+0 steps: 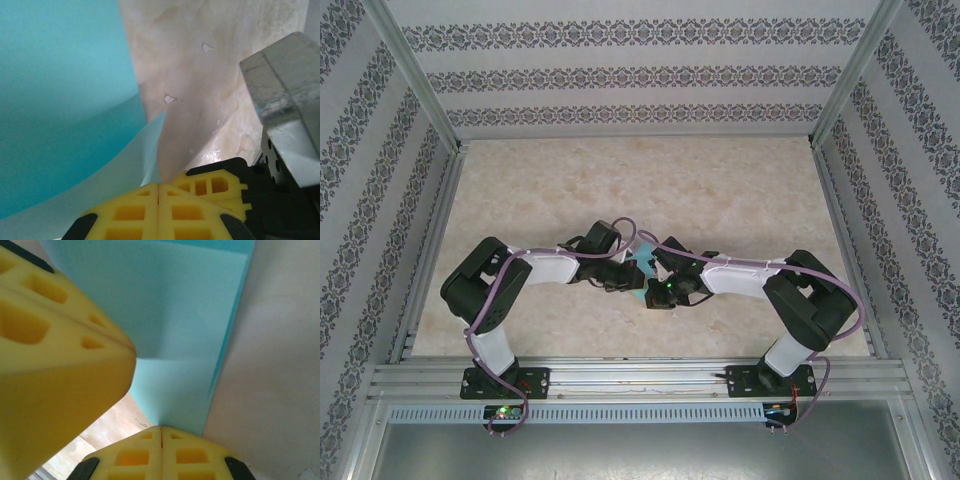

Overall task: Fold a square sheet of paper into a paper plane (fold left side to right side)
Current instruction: Third fold the triangle at the center of the table.

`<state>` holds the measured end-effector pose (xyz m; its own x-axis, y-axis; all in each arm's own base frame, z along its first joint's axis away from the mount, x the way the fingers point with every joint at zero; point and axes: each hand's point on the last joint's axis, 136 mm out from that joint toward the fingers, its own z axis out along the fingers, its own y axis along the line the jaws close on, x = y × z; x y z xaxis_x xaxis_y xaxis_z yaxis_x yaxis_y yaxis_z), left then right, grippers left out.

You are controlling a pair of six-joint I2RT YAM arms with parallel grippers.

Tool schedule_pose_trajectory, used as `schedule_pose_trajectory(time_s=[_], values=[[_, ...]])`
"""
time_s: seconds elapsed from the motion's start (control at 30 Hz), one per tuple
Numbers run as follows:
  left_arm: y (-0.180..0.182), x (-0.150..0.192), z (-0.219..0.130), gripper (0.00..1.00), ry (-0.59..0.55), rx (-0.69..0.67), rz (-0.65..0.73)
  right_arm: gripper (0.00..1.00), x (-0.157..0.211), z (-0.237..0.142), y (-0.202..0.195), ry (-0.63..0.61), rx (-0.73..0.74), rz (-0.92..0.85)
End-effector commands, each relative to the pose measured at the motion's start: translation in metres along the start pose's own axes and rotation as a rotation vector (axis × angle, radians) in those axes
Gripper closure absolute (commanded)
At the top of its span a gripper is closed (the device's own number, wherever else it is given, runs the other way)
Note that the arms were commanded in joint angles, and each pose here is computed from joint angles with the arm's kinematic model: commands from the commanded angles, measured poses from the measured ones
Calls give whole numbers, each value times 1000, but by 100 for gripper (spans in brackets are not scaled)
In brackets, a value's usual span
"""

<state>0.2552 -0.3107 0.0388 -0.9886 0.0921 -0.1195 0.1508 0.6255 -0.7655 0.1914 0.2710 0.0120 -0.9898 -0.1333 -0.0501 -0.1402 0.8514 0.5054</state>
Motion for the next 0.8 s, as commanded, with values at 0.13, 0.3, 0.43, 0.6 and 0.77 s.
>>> schedule_pose_trajectory(time_s=[0.13, 0.3, 0.43, 0.6, 0.77], values=[[20, 5, 7, 95, 12, -96, -6, 100, 33, 10, -52, 112, 195, 87], [34, 5, 6, 95, 4, -140, -24, 100, 34, 9, -53, 113, 196, 87], [45, 5, 6, 95, -3, -152, -63, 100, 34, 8, -50, 113, 182, 83], [56, 6, 5, 95, -11, -166, -104, 100, 24, 1, -33, 75, 119, 73], [58, 8, 6, 97, -4, -166, -115, 100, 1, -17, 9, -19, -41, 53]])
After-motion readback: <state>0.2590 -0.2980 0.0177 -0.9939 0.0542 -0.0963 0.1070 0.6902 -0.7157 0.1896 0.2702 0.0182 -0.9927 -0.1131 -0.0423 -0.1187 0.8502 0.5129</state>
